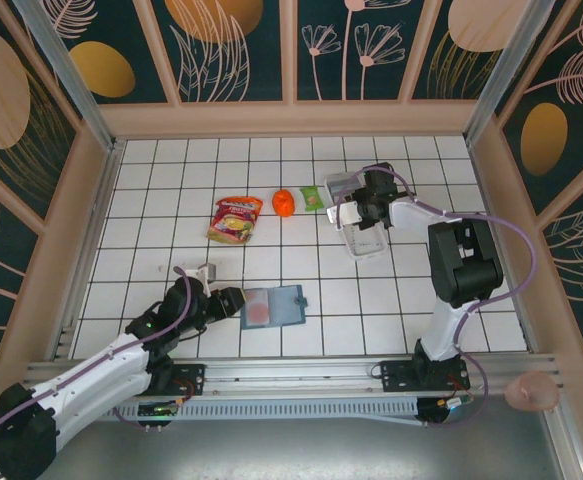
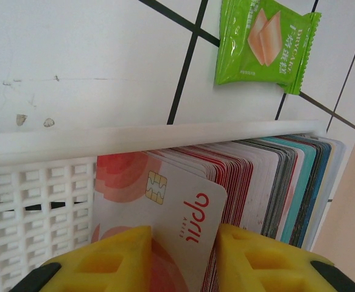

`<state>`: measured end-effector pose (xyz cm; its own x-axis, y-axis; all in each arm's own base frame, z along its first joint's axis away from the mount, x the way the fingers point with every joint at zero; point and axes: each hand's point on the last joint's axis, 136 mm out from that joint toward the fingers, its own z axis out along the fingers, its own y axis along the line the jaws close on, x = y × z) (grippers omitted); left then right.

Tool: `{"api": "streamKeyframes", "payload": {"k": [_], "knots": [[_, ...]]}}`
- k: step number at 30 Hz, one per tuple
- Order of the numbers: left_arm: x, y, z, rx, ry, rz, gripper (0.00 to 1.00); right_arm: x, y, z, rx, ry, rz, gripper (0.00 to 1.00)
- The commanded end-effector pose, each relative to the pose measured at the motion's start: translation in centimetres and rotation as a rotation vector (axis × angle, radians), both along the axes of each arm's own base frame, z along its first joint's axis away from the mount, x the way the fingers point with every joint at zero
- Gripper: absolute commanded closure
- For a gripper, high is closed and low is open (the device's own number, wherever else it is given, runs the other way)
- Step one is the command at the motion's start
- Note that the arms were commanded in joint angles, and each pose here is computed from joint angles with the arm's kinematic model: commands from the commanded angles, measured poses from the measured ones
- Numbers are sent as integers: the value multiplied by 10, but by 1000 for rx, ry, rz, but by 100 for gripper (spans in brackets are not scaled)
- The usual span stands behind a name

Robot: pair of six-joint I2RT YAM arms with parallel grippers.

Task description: Put the credit cards into the card holder

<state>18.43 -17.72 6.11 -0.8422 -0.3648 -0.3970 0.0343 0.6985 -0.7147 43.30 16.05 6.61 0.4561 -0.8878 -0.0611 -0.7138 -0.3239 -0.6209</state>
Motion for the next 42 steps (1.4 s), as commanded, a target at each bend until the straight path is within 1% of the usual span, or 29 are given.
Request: {"api": "streamKeyframes", "payload": {"k": [1, 19, 26, 31, 36, 42], "knots": [[-3, -1, -4, -8, 17, -2, 57, 13, -3, 24, -4, -74, -10, 68], [-3, -2, -2, -17, 17, -5, 59, 14, -7, 37, 3, -96, -21, 69], [-2, -2, 0, -17, 12, -5, 60, 13, -7, 38, 1, -93, -22, 74], [-2, -2, 1, -18, 10, -5, 60, 10, -8, 39, -1, -87, -20, 79], [-2, -2, 0, -18, 12, -5, 60, 7, -8, 43, 1, -93, -17, 80], [-3, -2, 0, -21, 9, -7, 60, -7, -6, 41, 3, -46, 0, 82]]}}
